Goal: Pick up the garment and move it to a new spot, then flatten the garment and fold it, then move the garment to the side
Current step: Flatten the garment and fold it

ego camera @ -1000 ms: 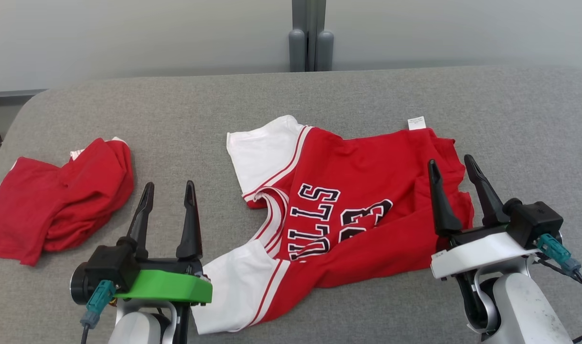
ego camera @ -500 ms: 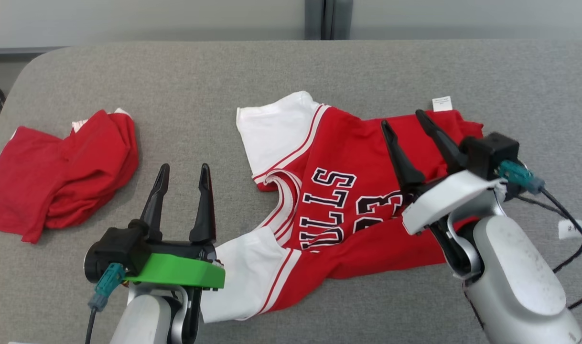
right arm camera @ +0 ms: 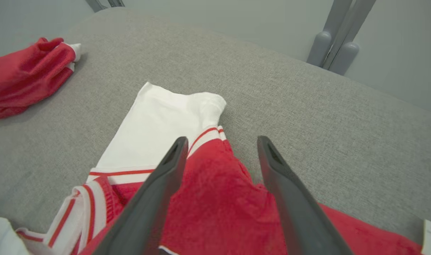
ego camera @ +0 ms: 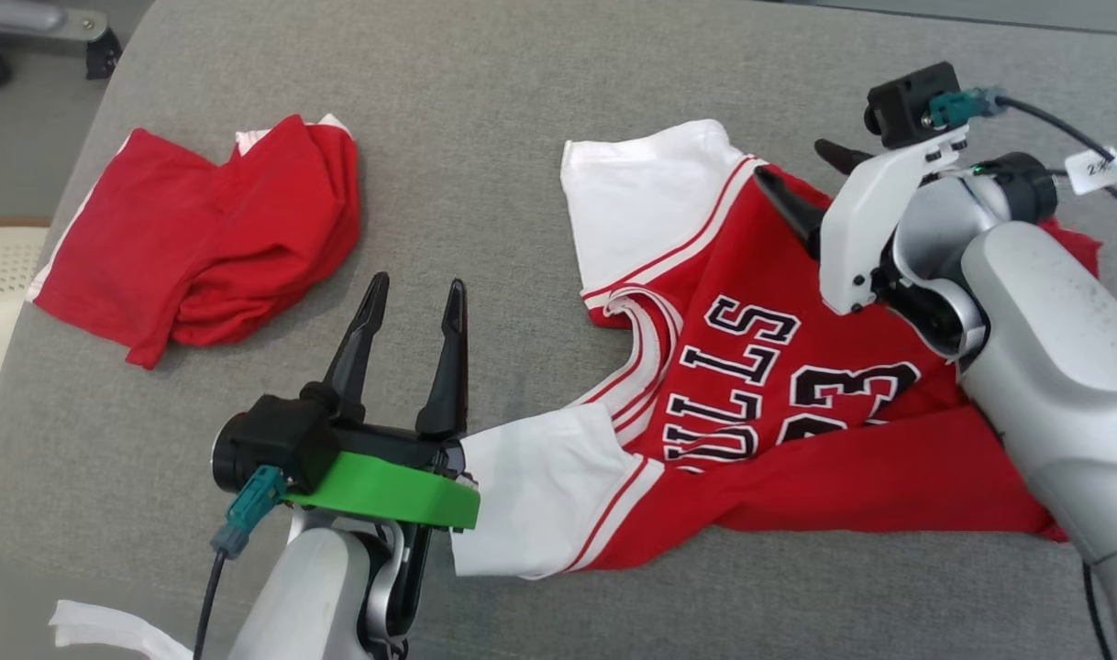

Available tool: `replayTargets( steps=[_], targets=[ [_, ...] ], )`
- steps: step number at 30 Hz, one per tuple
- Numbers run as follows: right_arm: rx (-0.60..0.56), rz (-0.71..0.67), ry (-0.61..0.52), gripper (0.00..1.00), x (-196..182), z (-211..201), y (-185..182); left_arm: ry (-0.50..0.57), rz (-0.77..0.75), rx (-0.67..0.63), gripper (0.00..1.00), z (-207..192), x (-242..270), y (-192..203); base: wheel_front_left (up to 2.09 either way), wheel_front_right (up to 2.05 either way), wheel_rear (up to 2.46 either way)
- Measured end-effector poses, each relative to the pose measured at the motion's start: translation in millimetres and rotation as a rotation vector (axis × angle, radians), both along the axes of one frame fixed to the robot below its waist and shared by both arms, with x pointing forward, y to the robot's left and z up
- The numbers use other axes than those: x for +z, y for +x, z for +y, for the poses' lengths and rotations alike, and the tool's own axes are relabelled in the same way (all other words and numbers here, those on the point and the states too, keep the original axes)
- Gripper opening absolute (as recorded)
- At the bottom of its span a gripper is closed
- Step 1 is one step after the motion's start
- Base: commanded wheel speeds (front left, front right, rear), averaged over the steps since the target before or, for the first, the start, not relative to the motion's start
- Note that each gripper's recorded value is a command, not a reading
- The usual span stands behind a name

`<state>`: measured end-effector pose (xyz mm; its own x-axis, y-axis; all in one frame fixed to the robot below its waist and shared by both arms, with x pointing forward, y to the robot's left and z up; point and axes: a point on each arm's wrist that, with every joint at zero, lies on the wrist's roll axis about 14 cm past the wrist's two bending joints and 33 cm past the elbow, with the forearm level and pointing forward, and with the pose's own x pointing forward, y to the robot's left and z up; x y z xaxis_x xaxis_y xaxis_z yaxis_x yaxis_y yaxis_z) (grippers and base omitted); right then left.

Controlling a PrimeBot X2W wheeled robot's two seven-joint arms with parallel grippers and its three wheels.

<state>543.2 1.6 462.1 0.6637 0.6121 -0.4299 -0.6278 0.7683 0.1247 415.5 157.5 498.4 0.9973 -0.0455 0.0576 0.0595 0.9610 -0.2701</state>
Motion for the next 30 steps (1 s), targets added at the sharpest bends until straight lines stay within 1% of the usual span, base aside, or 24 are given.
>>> replayTargets(
  steps=[3, 8, 10, 11, 12, 16, 19, 23, 30],
  targets=[
    [0.033, 0.064, -0.063, 1.0, -15, 6, 9, -0.001, 0.019, 0.022, 1.0, 6, -5, -2, 0.0, 0.0, 0.0],
    [0.106, 0.222, -0.19, 1.0, -53, 13, 3, 0.007, 0.045, 0.053, 1.0, 16, -12, -6, 0.0, 0.0, 0.0],
    [0.133, 0.275, -0.206, 1.0, -62, 18, -1, 0.016, 0.054, 0.059, 1.0, 18, -14, -7, 0.0, 0.0, 0.0],
    [0.147, 0.286, -0.212, 0.89, -63, 22, -1, 0.018, 0.058, 0.067, 1.0, 20, -15, -8, 0.0, 0.0, 0.0],
    [0.161, 0.278, -0.211, 0.0, -62, 26, 1, 0.018, 0.062, 0.073, 1.0, 22, -16, -9, 0.0, 0.0, 0.0],
    [0.181, 0.262, -0.183, 0.0, -57, 37, 8, 0.017, 0.07, 0.091, 1.0, 27, -18, -11, 0.0, 0.0, 0.0],
    [0.185, 0.2, -0.168, 0.0, -49, 42, 17, 0.015, 0.072, 0.104, 1.0, 30, -17, -12, 0.0, 0.0, 0.0],
    [0.136, 0.067, -0.118, 0.0, -26, 41, 49, 0.012, 0.075, 0.111, 1.0, 32, -19, -12, 0.0, 0.0, 0.0],
    [0.052, -0.176, -0.081, 0.0, 13, 32, 100, 0.011, 0.082, 0.119, 1.0, 35, -21, -10, 0.0, 0.0, 0.0]
  ],
)
